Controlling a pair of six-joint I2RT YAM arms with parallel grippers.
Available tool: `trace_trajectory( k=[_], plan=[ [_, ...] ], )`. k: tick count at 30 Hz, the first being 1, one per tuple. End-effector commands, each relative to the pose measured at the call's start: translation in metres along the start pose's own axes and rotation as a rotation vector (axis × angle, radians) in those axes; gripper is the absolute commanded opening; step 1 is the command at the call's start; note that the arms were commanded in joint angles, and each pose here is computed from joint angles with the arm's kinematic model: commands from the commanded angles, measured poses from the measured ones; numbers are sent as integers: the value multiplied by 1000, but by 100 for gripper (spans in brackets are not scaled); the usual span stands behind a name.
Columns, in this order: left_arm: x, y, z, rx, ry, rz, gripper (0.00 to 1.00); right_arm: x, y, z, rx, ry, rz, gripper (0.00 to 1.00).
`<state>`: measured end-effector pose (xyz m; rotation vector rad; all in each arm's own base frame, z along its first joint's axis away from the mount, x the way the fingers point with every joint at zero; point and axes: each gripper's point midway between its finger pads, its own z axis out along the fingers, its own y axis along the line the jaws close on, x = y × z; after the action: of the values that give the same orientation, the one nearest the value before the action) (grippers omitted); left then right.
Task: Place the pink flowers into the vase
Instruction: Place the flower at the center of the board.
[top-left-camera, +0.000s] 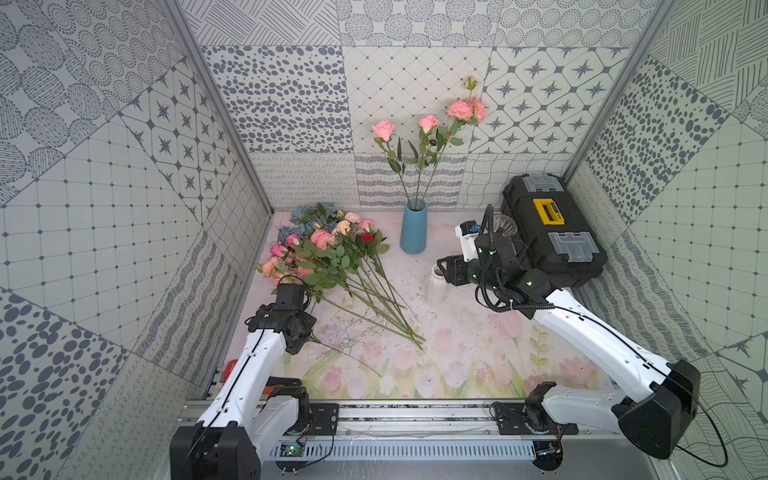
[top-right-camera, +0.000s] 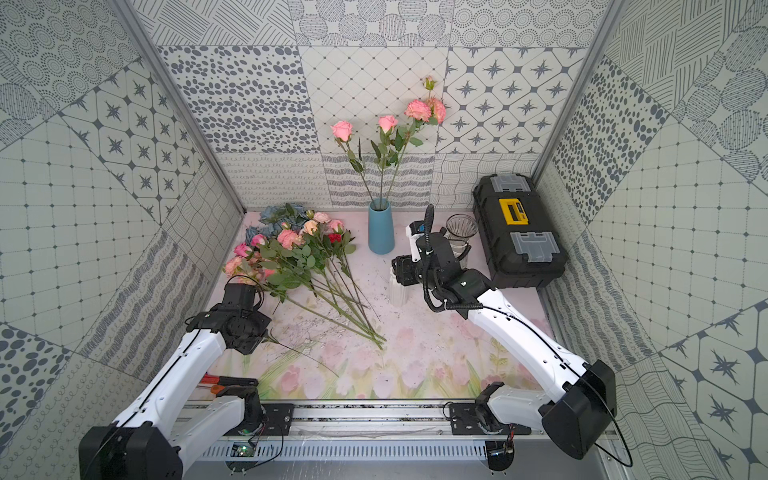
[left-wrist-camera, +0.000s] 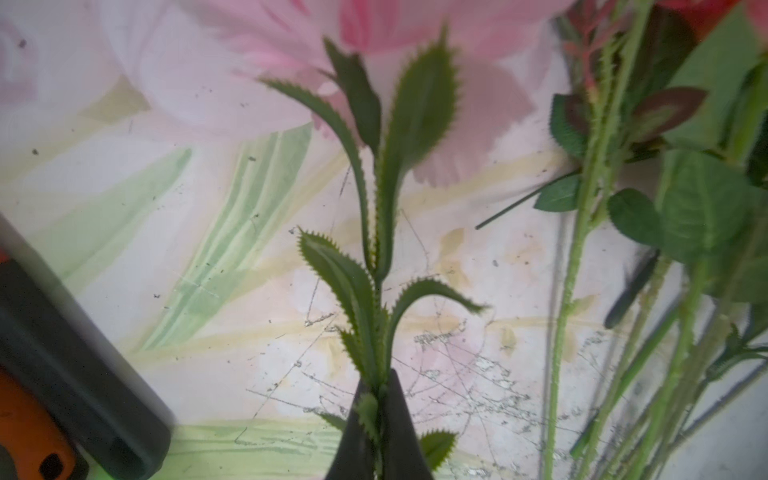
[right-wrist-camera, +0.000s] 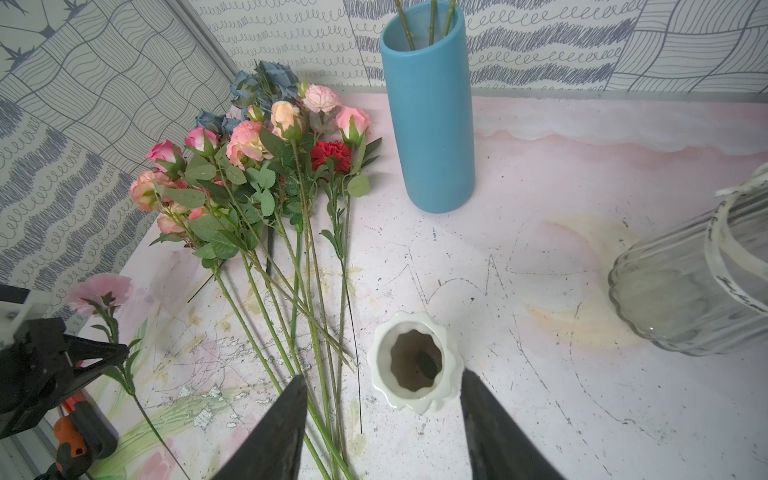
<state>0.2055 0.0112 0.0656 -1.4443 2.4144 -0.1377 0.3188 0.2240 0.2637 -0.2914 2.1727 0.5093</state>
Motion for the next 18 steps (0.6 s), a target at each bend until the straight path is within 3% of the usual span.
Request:
trace_trajectory(
  k=[1,5,8,12,18],
  plan=[
    [8,-11,24,22,66,-73,9,-19,8,-9,-24,-55,-11,59],
    [10,-14,29,8,92,-76,34,-21,7,-10,-18,-56,-17,60],
    [3,-25,15,51,67,-62,51,-21,8,-10,-21,-57,-20,59],
    [-13,-44,-20,65,-10,3,59,-22,10,-8,-31,-58,-16,59],
    [-39,-84,-50,127,-64,56,61,-25,10,-8,-30,-64,-14,59]
  ],
)
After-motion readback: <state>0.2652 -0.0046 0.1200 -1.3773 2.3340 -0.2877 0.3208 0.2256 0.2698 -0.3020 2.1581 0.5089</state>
